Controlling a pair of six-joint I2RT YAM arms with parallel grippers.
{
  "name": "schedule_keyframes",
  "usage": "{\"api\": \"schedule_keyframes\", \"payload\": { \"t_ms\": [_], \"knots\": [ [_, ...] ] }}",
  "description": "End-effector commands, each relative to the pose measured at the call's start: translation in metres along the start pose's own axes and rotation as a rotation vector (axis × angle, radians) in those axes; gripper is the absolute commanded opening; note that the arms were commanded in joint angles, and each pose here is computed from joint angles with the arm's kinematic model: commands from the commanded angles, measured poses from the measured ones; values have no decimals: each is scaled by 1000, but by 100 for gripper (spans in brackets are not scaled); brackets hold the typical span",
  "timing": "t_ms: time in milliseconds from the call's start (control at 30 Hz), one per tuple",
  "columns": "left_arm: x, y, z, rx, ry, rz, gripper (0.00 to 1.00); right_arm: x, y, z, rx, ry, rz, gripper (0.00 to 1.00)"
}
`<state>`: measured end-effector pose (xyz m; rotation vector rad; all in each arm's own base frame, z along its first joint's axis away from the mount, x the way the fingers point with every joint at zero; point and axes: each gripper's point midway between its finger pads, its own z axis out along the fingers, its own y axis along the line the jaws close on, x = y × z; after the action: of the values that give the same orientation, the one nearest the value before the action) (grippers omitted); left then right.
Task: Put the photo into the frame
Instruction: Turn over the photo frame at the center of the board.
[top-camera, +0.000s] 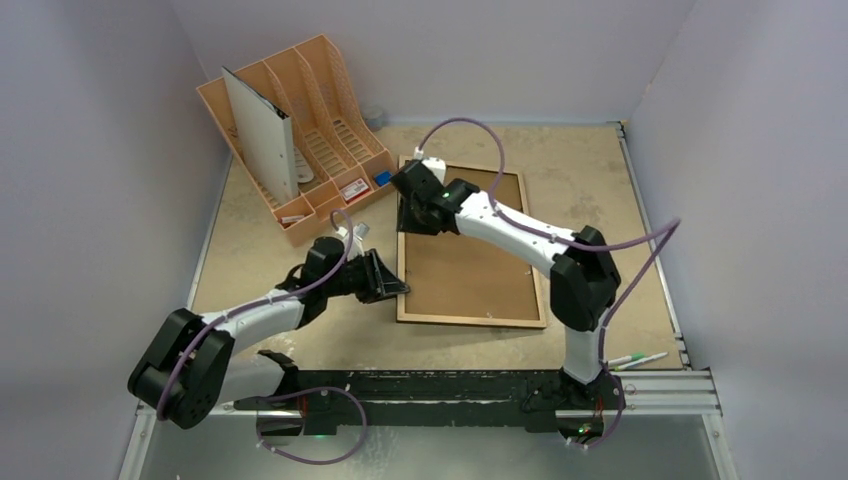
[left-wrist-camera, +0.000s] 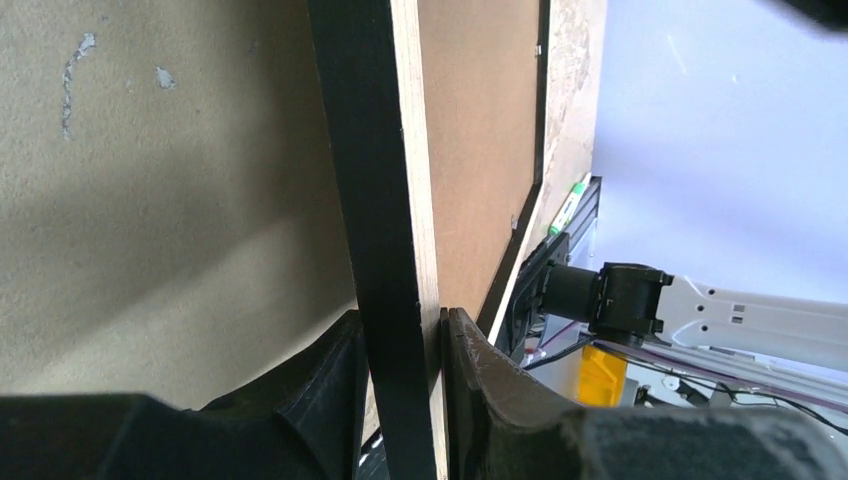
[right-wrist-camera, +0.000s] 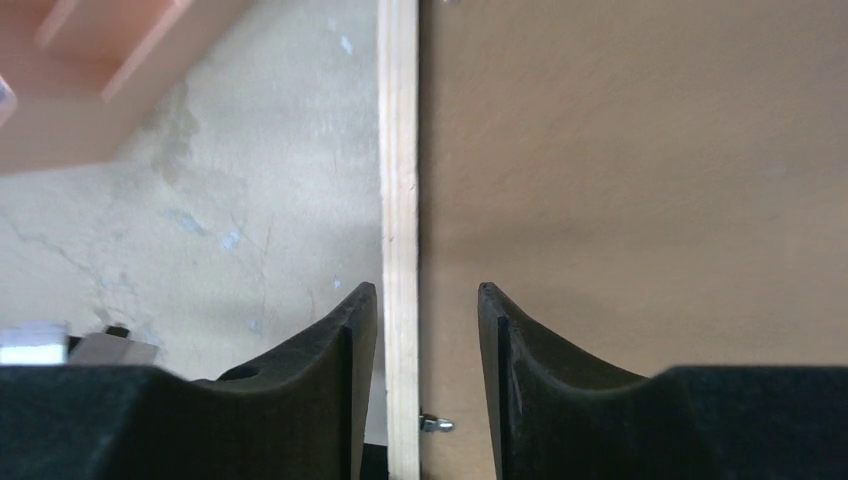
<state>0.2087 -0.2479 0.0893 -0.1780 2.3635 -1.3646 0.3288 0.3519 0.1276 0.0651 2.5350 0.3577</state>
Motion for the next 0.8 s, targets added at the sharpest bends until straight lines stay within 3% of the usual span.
{"api": "schedule_keyframes", "payload": {
  "t_ms": [0, 133, 333, 533, 767],
  "knots": [
    [-24, -35, -6, 48, -50, 153, 0, -65, -21, -44, 1, -172, 61, 48],
    [-44, -46, -15, -18, -80, 220, 0, -84, -29, -61, 15, -228, 65, 57],
    [-89, -77, -36, -92, -122, 338, 0, -115, -41, -92, -8, -307, 111, 61],
    [-112, -88, -56, -238, -67, 509, 0, -135, -47, -119, -49, -379, 147, 72],
    [-128, -117, -63, -215, -62, 612, 0, -151, -33, -134, -170, -402, 194, 83]
  ]
}}
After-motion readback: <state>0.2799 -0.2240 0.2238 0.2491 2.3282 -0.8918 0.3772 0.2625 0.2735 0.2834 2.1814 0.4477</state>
